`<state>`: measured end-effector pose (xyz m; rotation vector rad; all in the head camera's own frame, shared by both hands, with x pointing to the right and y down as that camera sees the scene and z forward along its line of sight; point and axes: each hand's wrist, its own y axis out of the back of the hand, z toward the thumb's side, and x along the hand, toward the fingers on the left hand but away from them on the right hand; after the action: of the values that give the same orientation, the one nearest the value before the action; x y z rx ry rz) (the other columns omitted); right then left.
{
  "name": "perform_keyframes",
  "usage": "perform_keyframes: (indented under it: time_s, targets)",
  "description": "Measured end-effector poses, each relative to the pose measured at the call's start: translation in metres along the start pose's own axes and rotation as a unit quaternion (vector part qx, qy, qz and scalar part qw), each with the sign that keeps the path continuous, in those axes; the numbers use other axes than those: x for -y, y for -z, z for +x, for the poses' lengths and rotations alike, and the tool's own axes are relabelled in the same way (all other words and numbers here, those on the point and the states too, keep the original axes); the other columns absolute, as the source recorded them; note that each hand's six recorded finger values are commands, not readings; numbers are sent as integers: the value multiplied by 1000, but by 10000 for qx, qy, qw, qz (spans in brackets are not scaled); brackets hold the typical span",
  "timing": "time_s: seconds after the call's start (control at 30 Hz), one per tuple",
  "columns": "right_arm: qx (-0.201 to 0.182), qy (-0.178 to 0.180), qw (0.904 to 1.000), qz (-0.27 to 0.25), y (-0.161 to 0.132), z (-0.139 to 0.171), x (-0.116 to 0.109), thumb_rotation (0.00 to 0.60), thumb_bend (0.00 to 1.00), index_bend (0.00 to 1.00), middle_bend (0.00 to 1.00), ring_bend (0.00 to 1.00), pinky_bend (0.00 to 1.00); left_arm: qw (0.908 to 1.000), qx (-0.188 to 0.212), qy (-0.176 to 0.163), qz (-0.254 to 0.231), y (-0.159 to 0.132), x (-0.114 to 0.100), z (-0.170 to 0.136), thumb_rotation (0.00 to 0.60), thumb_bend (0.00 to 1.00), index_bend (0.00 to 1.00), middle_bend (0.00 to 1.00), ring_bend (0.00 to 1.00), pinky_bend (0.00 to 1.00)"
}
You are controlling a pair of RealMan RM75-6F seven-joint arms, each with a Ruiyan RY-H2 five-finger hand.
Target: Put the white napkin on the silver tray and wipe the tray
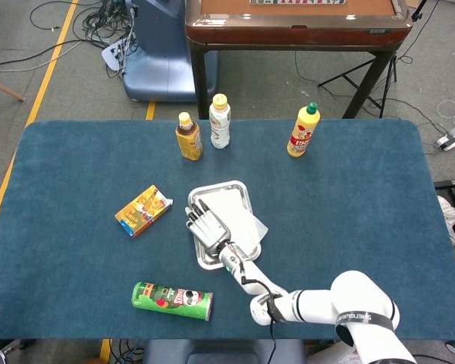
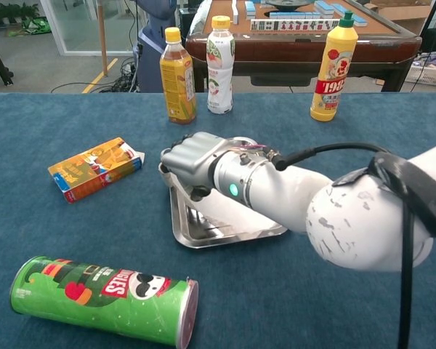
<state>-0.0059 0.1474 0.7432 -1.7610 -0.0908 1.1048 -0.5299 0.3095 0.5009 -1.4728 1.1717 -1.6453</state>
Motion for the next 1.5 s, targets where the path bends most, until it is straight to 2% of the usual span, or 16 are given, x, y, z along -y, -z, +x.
perform_keyframes:
  time_s: [0.73,1.07,1.3,1.5]
  targets:
    - [102,157,9997,-163,21,11,-9,600,1000,312,17,0,0,10000,10,1,0,0,1,2,600,274,203,123,120,0]
    - [121,248,9996,-32,62,53,-15,600,1000,325,31,0,0,10000,21,-8,-3,-1,1,3,600,274,203,123,120,0]
    - [151,-22,9998,107,91,94,6,600,1000,333,34,0,0,10000,82,37,3,-6,4,5,600,274,203,123,120,0]
    - [222,-173,9995,115,105,110,20,600,1000,333,34,0,0,9999,129,61,5,-10,6,7,600,274,203,123,120,0]
